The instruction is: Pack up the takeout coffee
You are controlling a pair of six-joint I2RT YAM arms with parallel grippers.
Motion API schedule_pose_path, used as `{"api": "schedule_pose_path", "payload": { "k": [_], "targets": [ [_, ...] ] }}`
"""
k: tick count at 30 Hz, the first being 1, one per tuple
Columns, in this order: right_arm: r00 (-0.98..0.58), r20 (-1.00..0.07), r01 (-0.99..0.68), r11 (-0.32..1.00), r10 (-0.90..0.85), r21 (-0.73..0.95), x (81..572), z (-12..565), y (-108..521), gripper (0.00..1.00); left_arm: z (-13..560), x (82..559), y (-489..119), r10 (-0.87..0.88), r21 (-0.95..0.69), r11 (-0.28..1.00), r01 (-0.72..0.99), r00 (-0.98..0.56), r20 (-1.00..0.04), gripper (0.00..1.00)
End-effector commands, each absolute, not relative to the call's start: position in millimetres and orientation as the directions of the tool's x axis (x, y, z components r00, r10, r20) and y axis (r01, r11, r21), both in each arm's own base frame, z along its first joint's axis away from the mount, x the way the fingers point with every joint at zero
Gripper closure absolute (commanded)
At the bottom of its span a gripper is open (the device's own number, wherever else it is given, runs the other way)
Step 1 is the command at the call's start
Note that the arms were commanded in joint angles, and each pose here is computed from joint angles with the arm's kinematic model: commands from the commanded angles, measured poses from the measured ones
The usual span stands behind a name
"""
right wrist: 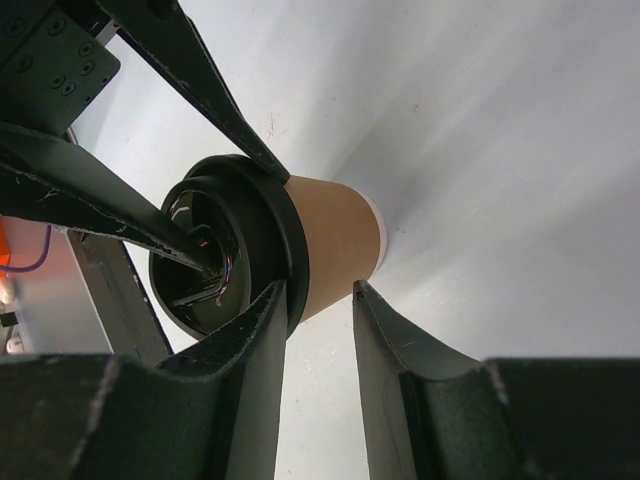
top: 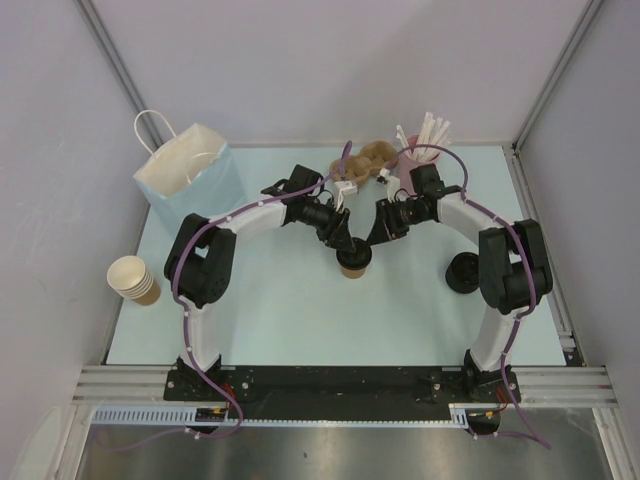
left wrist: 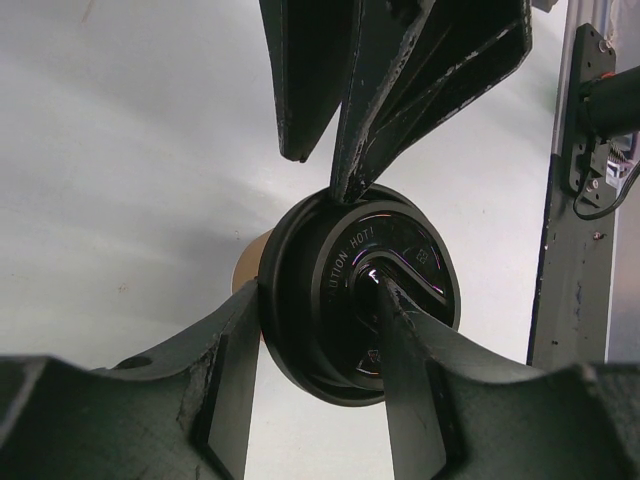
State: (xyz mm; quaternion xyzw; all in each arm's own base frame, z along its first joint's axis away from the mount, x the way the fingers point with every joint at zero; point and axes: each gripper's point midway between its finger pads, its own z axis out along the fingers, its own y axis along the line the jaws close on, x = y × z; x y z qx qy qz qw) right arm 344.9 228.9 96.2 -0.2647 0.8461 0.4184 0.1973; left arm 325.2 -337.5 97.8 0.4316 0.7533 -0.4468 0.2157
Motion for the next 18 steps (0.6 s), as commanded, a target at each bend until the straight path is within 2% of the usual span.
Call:
{"api": "schedule_pose_path", "payload": {
  "k": [1, 11, 14, 18],
  "targets": [
    [-0.785, -0.495, -0.601, 0.656, -0.373, 0.458, 352.9, 41.8, 210.3, 0.65, 22.0, 324.2, -302.5, 0.607, -0.402, 0.385, 0.831, -0.556, -0.568, 0.51],
    [-0.626, -0.719, -0.738, 0.525, -0.301, 0.423, 355.5, 151.6, 216.2, 0.60, 20.3, 322.8, -302.8, 0.601, -0.409, 0.388, 0.826, -0.563, -0.568, 0.51],
    [-0.629, -0.715, -0.747, 0.491, -0.305, 0.448, 346.6, 155.1, 215.0, 0.59, 19.9, 323.0, -302.2, 0.599, -0.410, 0.390, 0.825, -0.565, -0.567, 0.51],
    [-0.690, -0.640, -0.713, 0.465, -0.336, 0.524, 330.1, 134.5, 214.8, 0.57, 20.7, 323.7, -302.2, 0.598, -0.405, 0.391, 0.826, -0.563, -0.570, 0.51]
  ]
}}
